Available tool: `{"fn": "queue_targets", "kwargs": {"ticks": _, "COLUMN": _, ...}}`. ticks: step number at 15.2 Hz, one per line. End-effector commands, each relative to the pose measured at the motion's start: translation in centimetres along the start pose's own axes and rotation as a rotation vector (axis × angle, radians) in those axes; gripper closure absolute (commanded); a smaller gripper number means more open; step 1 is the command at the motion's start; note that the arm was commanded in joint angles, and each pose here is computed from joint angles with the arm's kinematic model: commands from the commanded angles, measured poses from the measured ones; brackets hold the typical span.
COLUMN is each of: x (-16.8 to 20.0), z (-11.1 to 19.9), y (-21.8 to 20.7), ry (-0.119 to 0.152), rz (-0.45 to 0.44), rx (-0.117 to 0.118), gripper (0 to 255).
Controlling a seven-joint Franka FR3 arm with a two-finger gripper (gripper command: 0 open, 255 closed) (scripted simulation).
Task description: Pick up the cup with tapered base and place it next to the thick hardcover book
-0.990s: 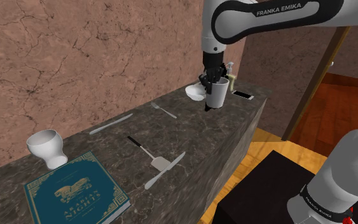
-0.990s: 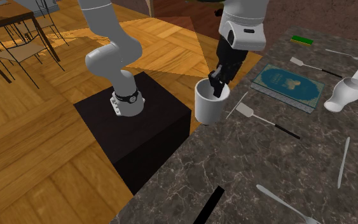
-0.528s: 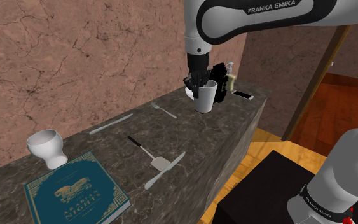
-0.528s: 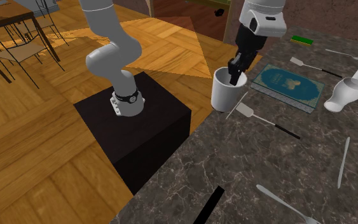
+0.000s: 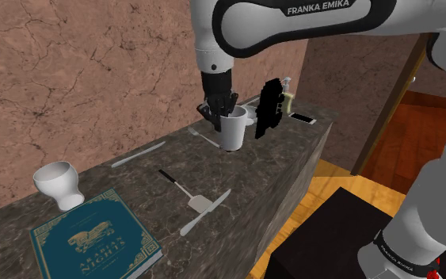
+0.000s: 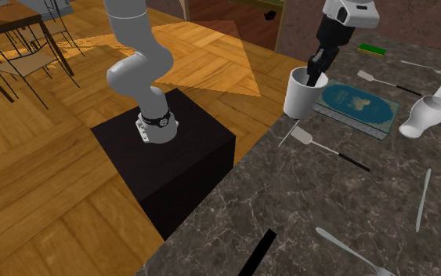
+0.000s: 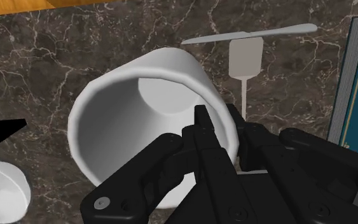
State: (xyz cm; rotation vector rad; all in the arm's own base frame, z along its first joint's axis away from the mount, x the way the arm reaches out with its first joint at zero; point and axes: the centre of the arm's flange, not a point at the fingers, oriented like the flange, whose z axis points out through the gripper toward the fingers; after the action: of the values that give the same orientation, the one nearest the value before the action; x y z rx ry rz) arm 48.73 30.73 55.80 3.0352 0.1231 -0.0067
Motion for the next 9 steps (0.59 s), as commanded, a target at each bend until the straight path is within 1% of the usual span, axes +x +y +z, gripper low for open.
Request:
{"fn": "queue_targets", "kwargs": {"ticks": 1, "x": 0.3, "z": -0.2, "y": -2.8, "ry": 0.000, "rz": 0.002, "rx": 0.000, "gripper": 255}}
{"fn": "queue_targets", "kwargs": {"ticks": 9, "x": 1.3, "z": -1.3, "y": -13.2, "ry": 0.000, "rz": 0.002, "rx": 0.000, "gripper": 255}}
